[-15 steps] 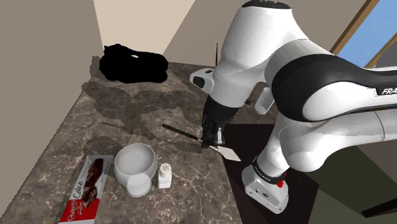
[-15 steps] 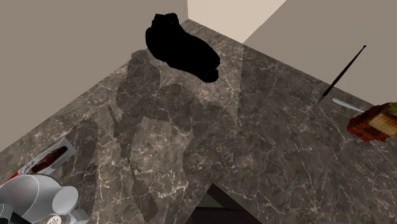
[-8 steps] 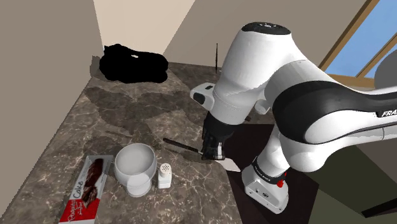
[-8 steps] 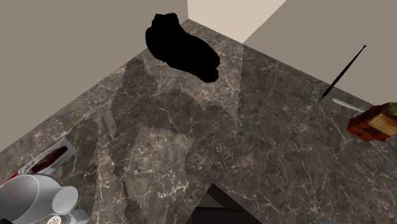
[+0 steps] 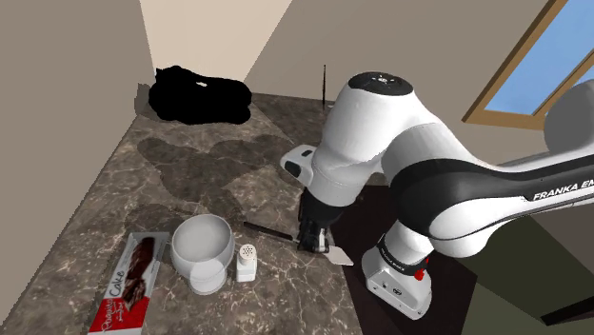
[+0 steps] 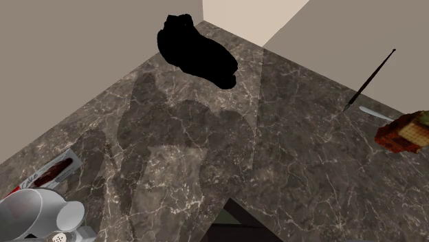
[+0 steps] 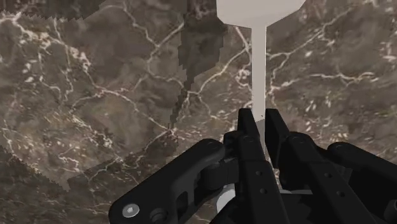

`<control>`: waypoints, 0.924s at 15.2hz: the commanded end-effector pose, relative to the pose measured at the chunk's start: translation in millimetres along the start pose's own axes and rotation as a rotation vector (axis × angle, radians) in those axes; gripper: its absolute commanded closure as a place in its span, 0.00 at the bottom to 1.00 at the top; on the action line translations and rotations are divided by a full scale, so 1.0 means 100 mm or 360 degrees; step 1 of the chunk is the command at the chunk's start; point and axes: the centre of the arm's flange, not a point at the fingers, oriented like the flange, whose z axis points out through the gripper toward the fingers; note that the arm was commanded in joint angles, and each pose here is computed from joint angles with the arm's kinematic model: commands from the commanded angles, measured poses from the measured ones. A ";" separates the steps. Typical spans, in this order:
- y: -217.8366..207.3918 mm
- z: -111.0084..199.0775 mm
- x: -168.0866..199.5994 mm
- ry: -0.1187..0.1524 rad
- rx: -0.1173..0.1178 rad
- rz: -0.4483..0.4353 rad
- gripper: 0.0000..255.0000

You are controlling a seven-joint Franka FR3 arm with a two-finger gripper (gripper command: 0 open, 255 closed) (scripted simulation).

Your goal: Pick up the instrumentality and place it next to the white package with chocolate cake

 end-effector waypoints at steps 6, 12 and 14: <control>0.00 0.37 -0.02 0.0001 0.0000 0.0000 1.00; 0.00 0.70 -0.05 0.0001 0.0000 0.0000 1.00; 0.00 0.70 -0.05 0.0001 0.0000 0.0000 1.00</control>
